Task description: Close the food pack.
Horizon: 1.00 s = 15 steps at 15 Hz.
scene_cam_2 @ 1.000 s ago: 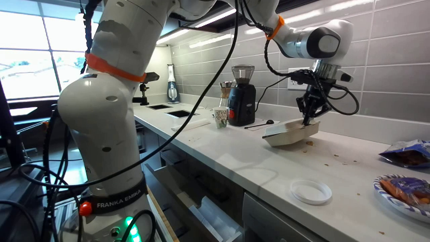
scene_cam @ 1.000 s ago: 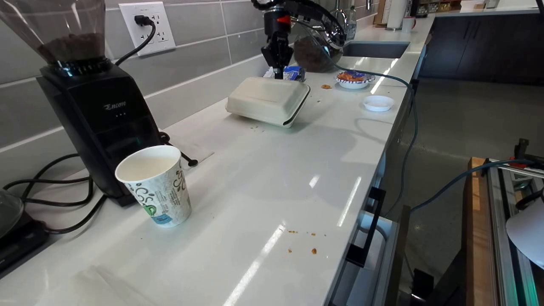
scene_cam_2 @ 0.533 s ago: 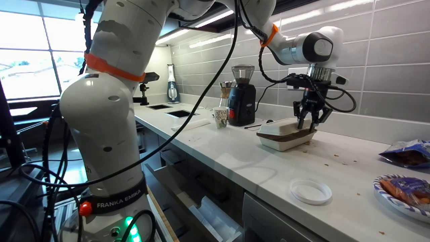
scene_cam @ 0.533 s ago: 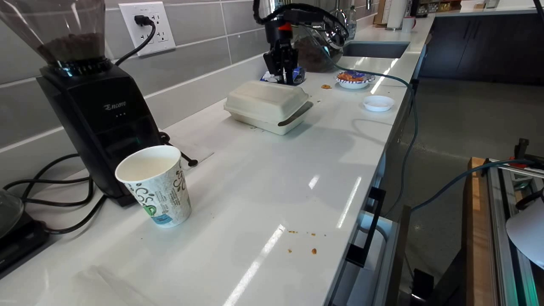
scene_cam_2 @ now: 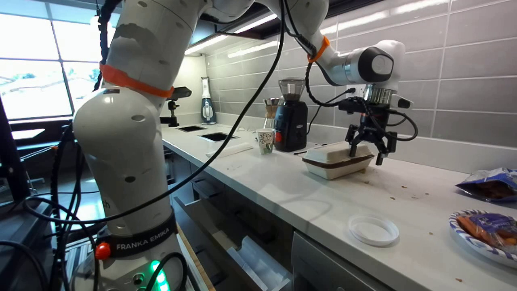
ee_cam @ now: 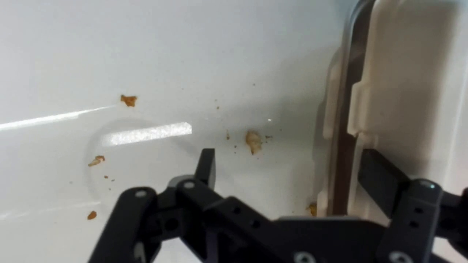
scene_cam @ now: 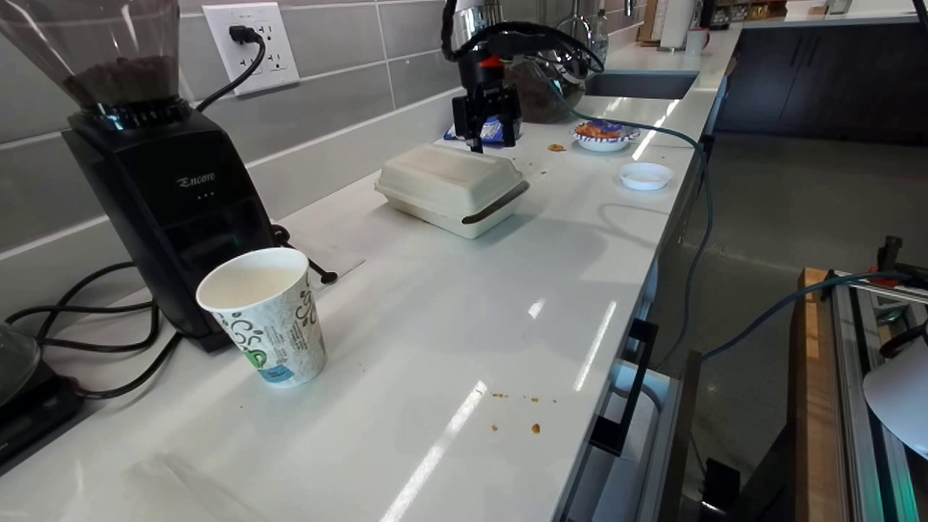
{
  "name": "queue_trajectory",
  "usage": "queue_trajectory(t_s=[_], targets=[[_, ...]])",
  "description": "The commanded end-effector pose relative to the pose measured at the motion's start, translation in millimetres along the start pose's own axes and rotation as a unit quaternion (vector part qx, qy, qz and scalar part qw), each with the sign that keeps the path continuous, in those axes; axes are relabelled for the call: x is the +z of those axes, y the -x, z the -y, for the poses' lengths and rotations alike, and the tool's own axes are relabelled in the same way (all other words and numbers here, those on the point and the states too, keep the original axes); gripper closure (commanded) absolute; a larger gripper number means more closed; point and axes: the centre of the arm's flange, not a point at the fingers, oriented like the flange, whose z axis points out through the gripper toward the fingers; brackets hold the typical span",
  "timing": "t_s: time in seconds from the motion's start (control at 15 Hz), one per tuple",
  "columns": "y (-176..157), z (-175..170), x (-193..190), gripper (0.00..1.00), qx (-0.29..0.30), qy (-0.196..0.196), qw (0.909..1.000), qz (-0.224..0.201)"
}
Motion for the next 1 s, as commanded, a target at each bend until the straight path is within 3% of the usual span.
queue_trajectory(t_s=[0.0,0.33,0.93], targets=[[23,5,23,0.0,0.022,0.026,0.9994,-0.005],[30,16,40,0.0,0.026,0.055,0.9973,-0.041],[46,34,0,0.0,0.037,0.09,0.9923,-0.077]])
